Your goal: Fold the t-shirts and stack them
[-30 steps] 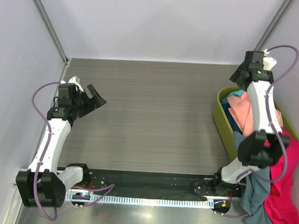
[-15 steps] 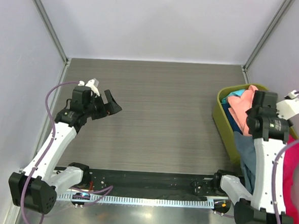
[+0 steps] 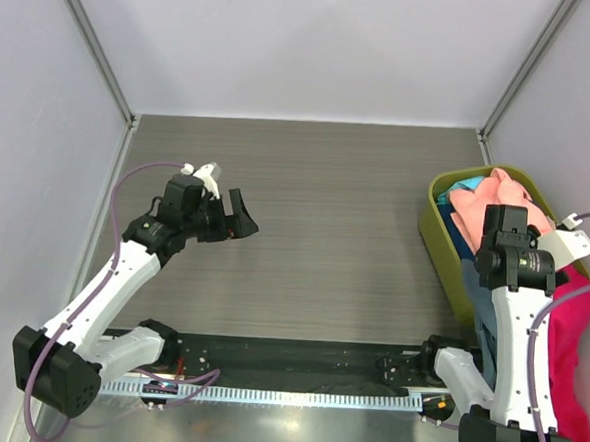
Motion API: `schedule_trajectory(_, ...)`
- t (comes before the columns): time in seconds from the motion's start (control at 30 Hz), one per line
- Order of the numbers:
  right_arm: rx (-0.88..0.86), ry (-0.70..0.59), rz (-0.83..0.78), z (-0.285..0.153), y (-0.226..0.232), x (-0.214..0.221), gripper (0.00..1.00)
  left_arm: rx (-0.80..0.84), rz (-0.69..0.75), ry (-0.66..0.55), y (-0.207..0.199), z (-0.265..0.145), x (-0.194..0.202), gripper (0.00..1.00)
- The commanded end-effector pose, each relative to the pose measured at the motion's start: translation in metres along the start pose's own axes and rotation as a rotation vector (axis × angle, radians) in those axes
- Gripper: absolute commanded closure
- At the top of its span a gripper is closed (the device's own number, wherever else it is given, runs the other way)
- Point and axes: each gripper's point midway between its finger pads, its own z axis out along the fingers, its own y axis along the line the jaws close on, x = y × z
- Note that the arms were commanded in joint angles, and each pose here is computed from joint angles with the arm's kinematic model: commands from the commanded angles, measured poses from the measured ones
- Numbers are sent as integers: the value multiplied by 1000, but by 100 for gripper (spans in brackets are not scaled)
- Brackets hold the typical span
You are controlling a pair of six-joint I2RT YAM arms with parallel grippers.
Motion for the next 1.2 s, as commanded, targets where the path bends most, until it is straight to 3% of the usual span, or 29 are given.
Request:
schedule_trajectory(0.0, 62, -64, 44, 3, -11, -9, 30, -6, 21, 33, 1, 6, 7, 10)
schedule_trajectory(0.17, 86, -58, 34, 7, -11, -7, 32, -2, 35, 49, -2, 7, 13, 11)
schedule_trajectory(0.3, 89, -29, -4, 12, -4, -2, 44, 4, 36, 58, -3, 7, 15, 11)
schedule_trajectory(0.43, 46, 45, -90, 22, 16, 14, 68, 5, 42, 45, -5, 5, 11, 11)
schedule_trajectory(0.47, 32, 59, -107, 24, 20, 19, 91, 1, 44, 41, -4, 4, 11, 11)
schedule_trajectory(0.5, 9, 73, -110, 24, 24, 23, 98, -1, 47, 38, -4, 4, 10, 10)
schedule_trajectory(0.73, -139, 6, -39, 4, 44, -11, 99, -45, 57, 6, 4, 2, 3, 10)
schedule_trajectory(0.83, -296, -59, 64, -40, 67, -74, 99, -54, 56, -1, 6, 1, 1, 10)
schedule_trajectory(0.9, -356, -55, 50, -54, 86, -96, 99, -58, 57, -2, 7, 1, 1, 9)
schedule_trajectory(0.93, -412, -105, 101, -77, 91, -131, 99, -60, 56, -5, 7, 0, 0, 9)
schedule_trajectory(1.07, -468, -156, 82, -106, 110, -184, 99, -67, 60, -2, 8, 1, -1, 10)
schedule_trajectory(1.1, -423, -118, 14, -93, 118, -176, 98, -68, 61, 0, 8, 1, 0, 9)
schedule_trajectory(1.13, -407, -107, -11, -90, 120, -175, 31, -68, 61, 0, 8, 1, 0, 9)
schedule_trajectory(1.17, -377, -70, -60, -79, 124, -162, 7, -66, 61, 0, 8, 0, 0, 10)
